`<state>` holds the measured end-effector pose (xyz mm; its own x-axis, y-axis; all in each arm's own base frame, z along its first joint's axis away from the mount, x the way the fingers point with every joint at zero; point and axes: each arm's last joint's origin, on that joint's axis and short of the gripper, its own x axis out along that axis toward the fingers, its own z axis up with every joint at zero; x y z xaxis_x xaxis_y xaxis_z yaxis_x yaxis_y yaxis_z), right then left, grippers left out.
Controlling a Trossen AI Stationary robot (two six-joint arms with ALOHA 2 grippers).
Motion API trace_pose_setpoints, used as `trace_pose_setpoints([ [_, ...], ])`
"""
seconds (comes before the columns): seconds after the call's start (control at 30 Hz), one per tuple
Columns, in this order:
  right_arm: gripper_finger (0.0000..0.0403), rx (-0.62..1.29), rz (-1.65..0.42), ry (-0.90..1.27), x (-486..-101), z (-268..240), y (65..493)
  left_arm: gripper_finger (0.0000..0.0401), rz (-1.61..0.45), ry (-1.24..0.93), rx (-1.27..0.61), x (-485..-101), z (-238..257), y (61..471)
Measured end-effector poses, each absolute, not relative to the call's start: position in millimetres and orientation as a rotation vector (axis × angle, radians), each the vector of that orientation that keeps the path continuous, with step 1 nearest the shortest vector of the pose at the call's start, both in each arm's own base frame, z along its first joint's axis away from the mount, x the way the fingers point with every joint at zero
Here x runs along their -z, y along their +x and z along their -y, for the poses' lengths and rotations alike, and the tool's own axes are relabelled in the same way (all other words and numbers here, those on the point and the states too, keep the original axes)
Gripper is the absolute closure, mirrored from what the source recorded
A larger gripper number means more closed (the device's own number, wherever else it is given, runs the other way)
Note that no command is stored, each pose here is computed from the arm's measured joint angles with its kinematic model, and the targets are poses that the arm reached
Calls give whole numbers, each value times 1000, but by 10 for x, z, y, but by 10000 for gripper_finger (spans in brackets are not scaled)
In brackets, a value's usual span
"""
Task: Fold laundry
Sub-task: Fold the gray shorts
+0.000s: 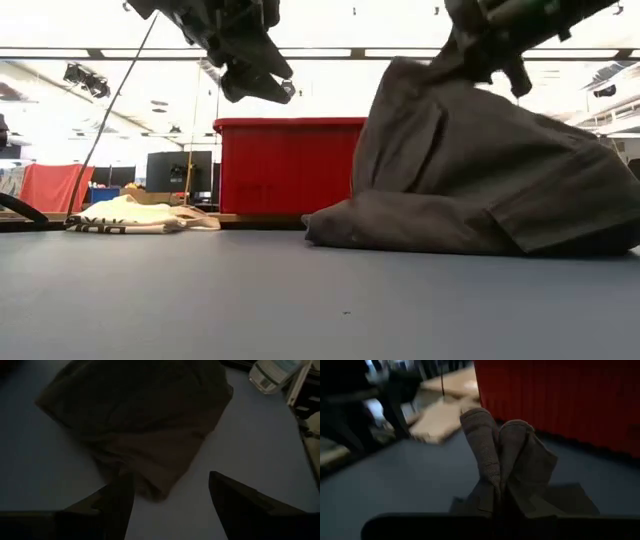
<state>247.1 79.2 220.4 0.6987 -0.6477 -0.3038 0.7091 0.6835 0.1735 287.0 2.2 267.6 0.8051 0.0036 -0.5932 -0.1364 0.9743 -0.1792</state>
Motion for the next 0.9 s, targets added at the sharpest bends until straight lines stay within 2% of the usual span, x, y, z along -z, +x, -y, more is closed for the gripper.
trace_pose_setpoints([
  [0.17, 383, 810, -355, 274, -2307, -539, 2344, 142, -607, -215, -66, -2598, -21, 2994],
  [0.3, 383, 904, -557, 252, -2434, -346, 2112, 142, -572, -234, -24, -2495, 11, 3149],
  [0.5, 382, 935, -877, 465, -2325, -215, 1879, 142, -530, -240, -17, -2206, 24, 3432],
  [0.77, 334, 1028, -1150, 748, -2078, -152, 1815, 142, -421, -308, -9, -1876, 5, 3725],
  [0.9, 301, 1024, -1197, 796, -2204, -134, 1808, 143, -455, -339, -4, -1736, 7, 3761],
])
